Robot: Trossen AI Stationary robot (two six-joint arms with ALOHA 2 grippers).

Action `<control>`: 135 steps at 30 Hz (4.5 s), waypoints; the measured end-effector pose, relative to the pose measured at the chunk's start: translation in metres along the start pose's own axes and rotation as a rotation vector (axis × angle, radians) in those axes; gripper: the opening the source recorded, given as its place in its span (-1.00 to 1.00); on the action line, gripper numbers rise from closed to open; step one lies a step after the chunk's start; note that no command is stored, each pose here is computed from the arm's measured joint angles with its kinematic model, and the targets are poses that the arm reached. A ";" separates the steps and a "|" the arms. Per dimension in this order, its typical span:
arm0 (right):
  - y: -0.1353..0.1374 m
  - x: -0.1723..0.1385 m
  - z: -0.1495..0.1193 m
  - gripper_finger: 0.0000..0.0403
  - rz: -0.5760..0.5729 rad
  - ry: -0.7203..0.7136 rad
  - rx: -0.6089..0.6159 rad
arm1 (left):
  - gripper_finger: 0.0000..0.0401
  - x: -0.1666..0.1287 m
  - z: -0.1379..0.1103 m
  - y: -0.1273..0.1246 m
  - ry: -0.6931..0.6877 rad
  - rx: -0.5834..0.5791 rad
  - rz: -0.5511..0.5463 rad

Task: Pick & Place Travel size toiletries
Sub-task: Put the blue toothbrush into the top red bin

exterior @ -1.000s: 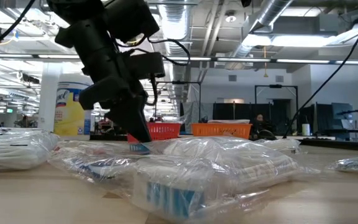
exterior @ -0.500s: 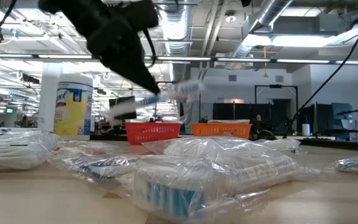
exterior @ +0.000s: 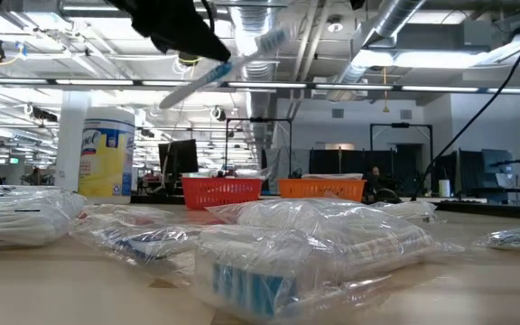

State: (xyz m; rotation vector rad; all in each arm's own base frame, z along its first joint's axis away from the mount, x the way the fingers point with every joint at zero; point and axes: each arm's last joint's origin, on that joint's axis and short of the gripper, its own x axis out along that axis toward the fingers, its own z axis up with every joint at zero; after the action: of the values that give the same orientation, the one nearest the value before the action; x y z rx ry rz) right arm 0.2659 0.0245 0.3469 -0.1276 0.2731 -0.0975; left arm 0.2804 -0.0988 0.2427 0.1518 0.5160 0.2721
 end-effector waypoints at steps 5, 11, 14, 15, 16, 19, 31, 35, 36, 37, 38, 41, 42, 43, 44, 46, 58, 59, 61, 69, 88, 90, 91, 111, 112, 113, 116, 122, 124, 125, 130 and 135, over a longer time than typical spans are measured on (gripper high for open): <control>0.000 0.000 0.001 -0.63 -0.001 -0.006 -0.005 | -1.00 -0.003 0.002 -0.002 -0.025 0.004 0.016; 0.000 0.001 0.000 -0.63 -0.001 -0.005 -0.006 | -1.00 -0.007 0.008 -0.008 -0.103 0.017 -0.009; 0.000 0.001 0.000 -0.63 -0.001 -0.004 -0.006 | -1.00 -0.013 0.006 -0.012 -0.193 0.017 -0.041; 0.000 0.001 0.000 -0.63 0.000 -0.004 -0.006 | -1.00 -0.015 0.007 -0.011 -0.231 0.008 -0.052; 0.000 0.001 0.000 -0.63 -0.001 -0.004 -0.006 | -1.00 -0.017 0.007 -0.010 -0.264 -0.009 -0.065; 0.000 0.001 0.000 -0.63 -0.001 -0.005 -0.006 | -1.00 -0.026 0.003 -0.002 -0.353 -0.052 -0.104; 0.021 0.042 -0.005 -0.63 0.179 -0.108 -0.123 | -1.00 -0.062 -0.036 0.028 -0.844 -0.207 -0.313; 0.030 0.054 -0.007 -0.63 0.184 -0.165 -0.182 | -1.00 -0.067 -0.041 0.031 -0.907 -0.202 -0.374; 0.032 0.056 -0.006 -0.63 0.184 -0.190 -0.183 | -1.00 -0.067 -0.041 0.031 -0.911 -0.200 -0.379; 0.034 0.057 -0.004 -0.63 0.183 -0.213 -0.181 | -1.00 -0.068 -0.041 0.030 -0.914 -0.196 -0.382; 0.036 0.058 -0.004 -0.63 0.186 -0.226 -0.181 | -1.00 -0.068 -0.041 0.030 -0.916 -0.192 -0.389; 0.043 0.063 -0.005 -0.63 0.196 -0.250 -0.205 | -1.00 -0.068 -0.041 0.030 -0.917 -0.188 -0.392; 0.045 0.065 -0.007 -0.63 0.201 -0.251 -0.216 | -1.00 -0.067 -0.041 0.030 -0.917 -0.188 -0.392; 0.048 0.068 -0.008 -0.63 0.202 -0.266 -0.221 | -1.00 -0.068 -0.041 0.030 -0.917 -0.188 -0.392; 0.051 0.071 -0.008 -0.62 0.205 -0.277 -0.227 | -1.00 -0.068 -0.041 0.030 -0.917 -0.188 -0.392; 0.055 0.075 -0.013 -0.61 0.212 -0.269 -0.246 | -1.00 -0.067 -0.041 0.030 -0.917 -0.188 -0.391; 0.071 0.114 -0.015 0.22 0.205 -0.211 -0.232 | -1.00 -0.067 -0.041 0.030 -0.917 -0.174 -0.374; 0.072 0.117 -0.013 0.30 0.203 -0.222 -0.224 | -1.00 -0.067 -0.041 0.030 -0.917 -0.173 -0.374; 0.074 0.123 -0.015 0.42 0.206 -0.212 -0.224 | -1.00 -0.067 -0.041 0.030 -0.917 -0.172 -0.373; 0.084 0.140 -0.018 0.58 0.224 -0.195 -0.202 | -1.00 -0.067 -0.042 0.030 -0.908 -0.168 -0.355; 0.079 0.155 -0.023 0.58 0.216 -0.176 -0.095 | -1.00 -0.064 -0.043 0.030 -0.889 -0.137 -0.343; 0.079 0.156 -0.025 0.58 0.213 -0.170 -0.091 | -1.00 -0.062 -0.044 0.030 -0.880 -0.134 -0.337; 0.078 0.155 -0.024 0.58 0.210 -0.174 -0.086 | -1.00 -0.061 -0.044 0.030 -0.877 -0.132 -0.335; 0.074 0.156 -0.024 -0.09 0.205 -0.165 -0.060 | -1.00 -0.058 -0.044 0.031 -0.869 -0.131 -0.323; 0.074 0.157 -0.024 -0.18 0.203 -0.165 -0.060 | -1.00 -0.058 -0.044 0.031 -0.869 -0.131 -0.324; 0.073 0.157 -0.024 -0.27 0.202 -0.162 -0.060 | -1.00 -0.058 -0.044 0.031 -0.869 -0.131 -0.324; 0.071 0.158 -0.026 -0.58 0.197 -0.148 -0.061 | -1.00 -0.057 -0.045 0.031 -0.867 -0.130 -0.323; 0.066 0.159 -0.029 -0.90 0.189 -0.112 -0.073 | -0.99 -0.057 -0.045 0.031 -0.858 -0.156 -0.335; 0.063 0.158 -0.029 -0.89 0.182 -0.099 -0.067 | -0.97 -0.057 -0.045 0.031 -0.855 -0.162 -0.325; 0.061 0.159 -0.030 -0.90 0.176 -0.092 -0.066 | -0.96 -0.057 -0.045 0.031 -0.853 -0.164 -0.318; 0.053 0.155 -0.028 -0.95 0.160 -0.059 -0.066 | -0.85 -0.056 -0.045 0.033 -0.840 -0.184 -0.271; 0.047 0.145 -0.027 -0.98 0.076 0.027 -0.101 | -0.70 -0.056 -0.045 0.034 -0.828 -0.200 -0.232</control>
State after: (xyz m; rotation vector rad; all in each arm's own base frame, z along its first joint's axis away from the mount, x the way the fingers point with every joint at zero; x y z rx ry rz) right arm 0.4011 0.0517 0.2764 -0.2160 0.3092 -0.0104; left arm 0.2035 -0.0795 0.2368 0.0004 -0.3167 0.0170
